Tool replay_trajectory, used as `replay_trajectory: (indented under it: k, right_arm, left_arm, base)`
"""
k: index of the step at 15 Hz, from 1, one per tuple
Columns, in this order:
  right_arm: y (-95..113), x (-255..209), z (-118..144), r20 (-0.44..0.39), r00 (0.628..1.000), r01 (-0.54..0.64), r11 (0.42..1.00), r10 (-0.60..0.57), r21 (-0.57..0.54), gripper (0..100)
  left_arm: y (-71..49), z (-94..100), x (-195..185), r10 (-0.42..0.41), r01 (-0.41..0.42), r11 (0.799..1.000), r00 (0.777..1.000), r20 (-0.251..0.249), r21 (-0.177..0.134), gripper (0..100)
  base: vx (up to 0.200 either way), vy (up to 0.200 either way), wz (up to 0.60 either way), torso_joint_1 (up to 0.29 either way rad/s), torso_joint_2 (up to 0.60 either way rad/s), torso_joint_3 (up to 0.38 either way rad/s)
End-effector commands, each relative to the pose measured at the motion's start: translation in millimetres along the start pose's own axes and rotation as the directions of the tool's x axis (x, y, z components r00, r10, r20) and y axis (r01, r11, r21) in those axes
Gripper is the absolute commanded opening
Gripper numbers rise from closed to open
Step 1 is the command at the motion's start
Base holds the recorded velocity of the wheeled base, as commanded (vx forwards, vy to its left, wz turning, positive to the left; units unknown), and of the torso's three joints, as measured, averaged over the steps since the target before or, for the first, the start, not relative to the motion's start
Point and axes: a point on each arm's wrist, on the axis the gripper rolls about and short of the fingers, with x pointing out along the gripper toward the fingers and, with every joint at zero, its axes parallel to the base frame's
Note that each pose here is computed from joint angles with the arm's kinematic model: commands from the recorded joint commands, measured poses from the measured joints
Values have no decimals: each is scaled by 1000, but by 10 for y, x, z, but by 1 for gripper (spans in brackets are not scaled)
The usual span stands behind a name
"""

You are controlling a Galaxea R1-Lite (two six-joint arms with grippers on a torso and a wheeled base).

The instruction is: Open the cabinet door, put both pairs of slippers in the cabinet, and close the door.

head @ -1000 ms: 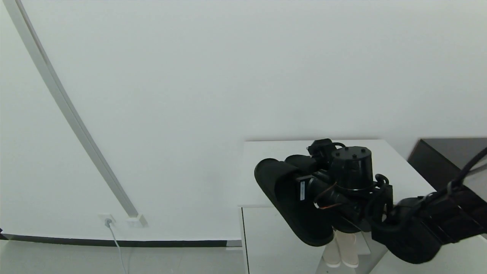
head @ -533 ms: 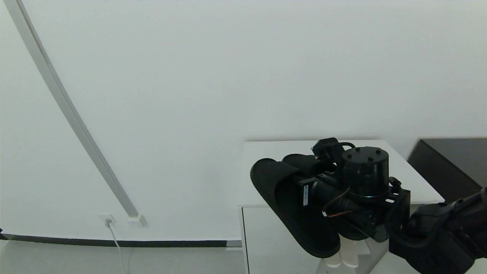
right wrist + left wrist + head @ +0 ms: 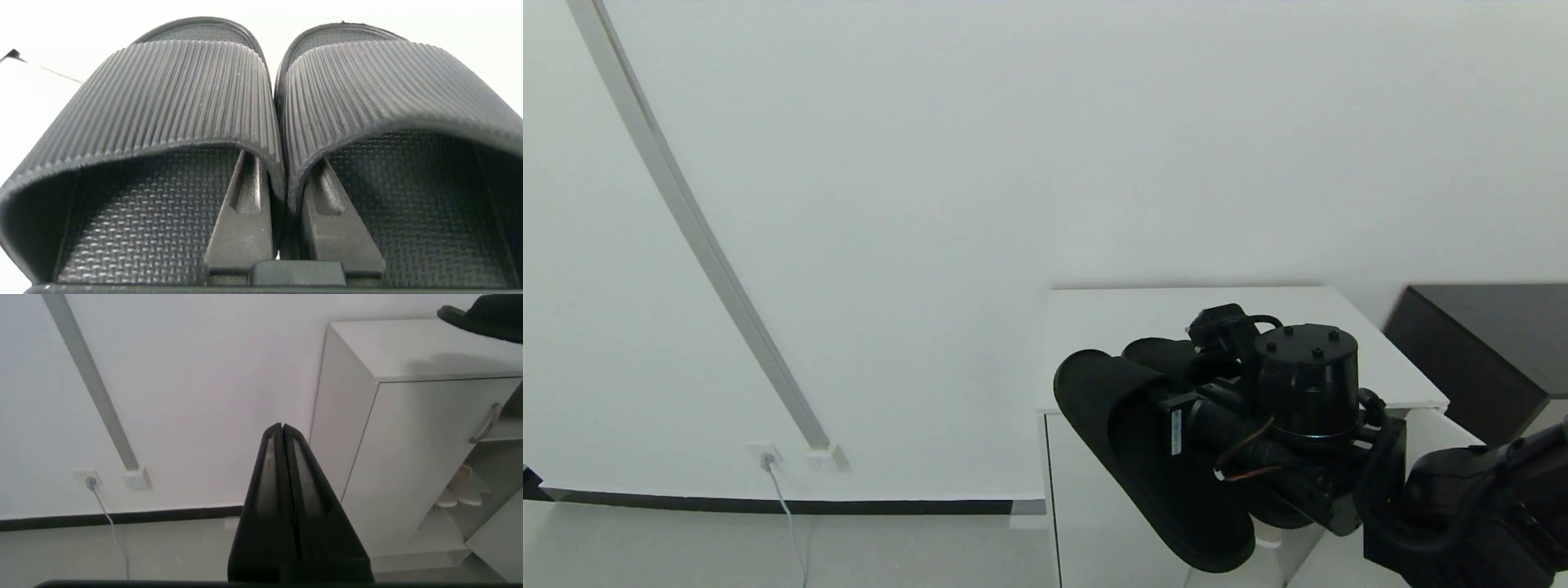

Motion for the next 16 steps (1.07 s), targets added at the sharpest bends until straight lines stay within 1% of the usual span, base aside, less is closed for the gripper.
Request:
replay_trajectory:
  k: [1,3,11,16]
  right_arm:
    - [-4,1,-12,-4,1000,3,1000,-3,-2,0]
    - [-7,5,-33,-11,1000,5,1000,-5,-5,0]
    - [-5,35,-64,-18,1000,6,1000,-6,-6,0]
    - [3,70,-73,14,1000,-1,1000,1,2,0]
  left_arm:
    - [0,-2,2,1,-1,1000,1000,-3,0,0]
    - [0,-2,0,1,-1,1000,1000,-1,0,0]
    - [0,-2,0,1,-1,1000,1000,-1,0,0]
    - [0,-2,0,1,-1,1000,1000,-1,2,0]
  base:
    - [-200,0,0,-7,-2,-2]
    - [-200,0,0,2,5,7]
    - [0,0,0,0,0,0]
    - [0,0,0,0,0,0]
